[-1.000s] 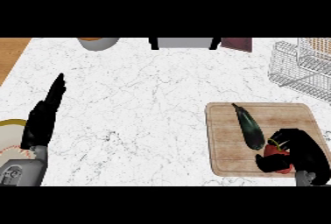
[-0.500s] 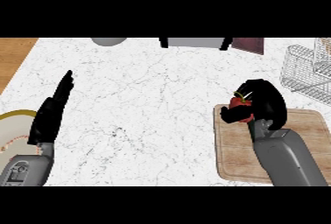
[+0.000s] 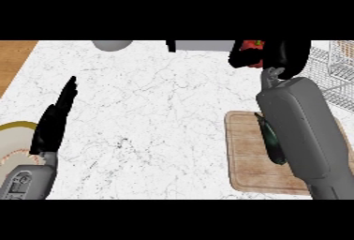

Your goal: Pick the bell pepper from the cutting board and place it in the tiered basket

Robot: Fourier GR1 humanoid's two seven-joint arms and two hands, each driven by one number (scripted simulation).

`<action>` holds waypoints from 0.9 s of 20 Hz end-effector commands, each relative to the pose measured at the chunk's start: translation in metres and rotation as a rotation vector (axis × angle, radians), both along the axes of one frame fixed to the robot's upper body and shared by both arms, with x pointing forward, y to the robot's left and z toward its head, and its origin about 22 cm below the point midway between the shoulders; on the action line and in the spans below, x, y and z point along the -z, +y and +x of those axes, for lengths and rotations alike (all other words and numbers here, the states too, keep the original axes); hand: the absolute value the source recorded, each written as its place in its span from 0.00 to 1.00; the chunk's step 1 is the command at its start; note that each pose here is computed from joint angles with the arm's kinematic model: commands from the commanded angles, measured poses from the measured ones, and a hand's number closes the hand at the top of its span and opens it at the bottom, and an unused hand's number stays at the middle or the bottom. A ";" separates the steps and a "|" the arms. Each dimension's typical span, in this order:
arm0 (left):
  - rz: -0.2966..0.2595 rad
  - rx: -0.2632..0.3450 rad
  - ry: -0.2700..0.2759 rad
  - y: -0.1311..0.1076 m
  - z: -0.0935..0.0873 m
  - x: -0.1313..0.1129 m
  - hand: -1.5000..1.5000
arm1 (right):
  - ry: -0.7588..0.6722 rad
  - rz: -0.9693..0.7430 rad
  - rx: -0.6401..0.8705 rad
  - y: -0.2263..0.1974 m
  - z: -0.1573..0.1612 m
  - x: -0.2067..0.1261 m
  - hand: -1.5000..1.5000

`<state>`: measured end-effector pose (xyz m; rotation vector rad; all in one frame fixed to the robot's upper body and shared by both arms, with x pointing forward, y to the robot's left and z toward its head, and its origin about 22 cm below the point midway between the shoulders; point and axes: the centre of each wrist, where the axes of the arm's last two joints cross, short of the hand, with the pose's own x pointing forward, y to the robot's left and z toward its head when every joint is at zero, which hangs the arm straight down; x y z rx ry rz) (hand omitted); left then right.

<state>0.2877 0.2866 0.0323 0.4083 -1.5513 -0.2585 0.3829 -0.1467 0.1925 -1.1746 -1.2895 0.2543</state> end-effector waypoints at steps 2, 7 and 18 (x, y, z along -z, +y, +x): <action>-0.021 -0.004 0.022 -0.003 -0.002 -0.002 0.50 | -0.119 -0.080 0.095 -0.012 0.026 -0.057 1.00; 0.003 -0.035 0.004 0.019 -0.002 -0.016 0.50 | -0.052 -0.201 0.133 -0.041 0.024 -0.086 1.00; 0.018 -0.048 -0.005 0.005 0.003 0.019 0.50 | -0.028 -0.198 0.075 -0.094 0.054 -0.084 1.00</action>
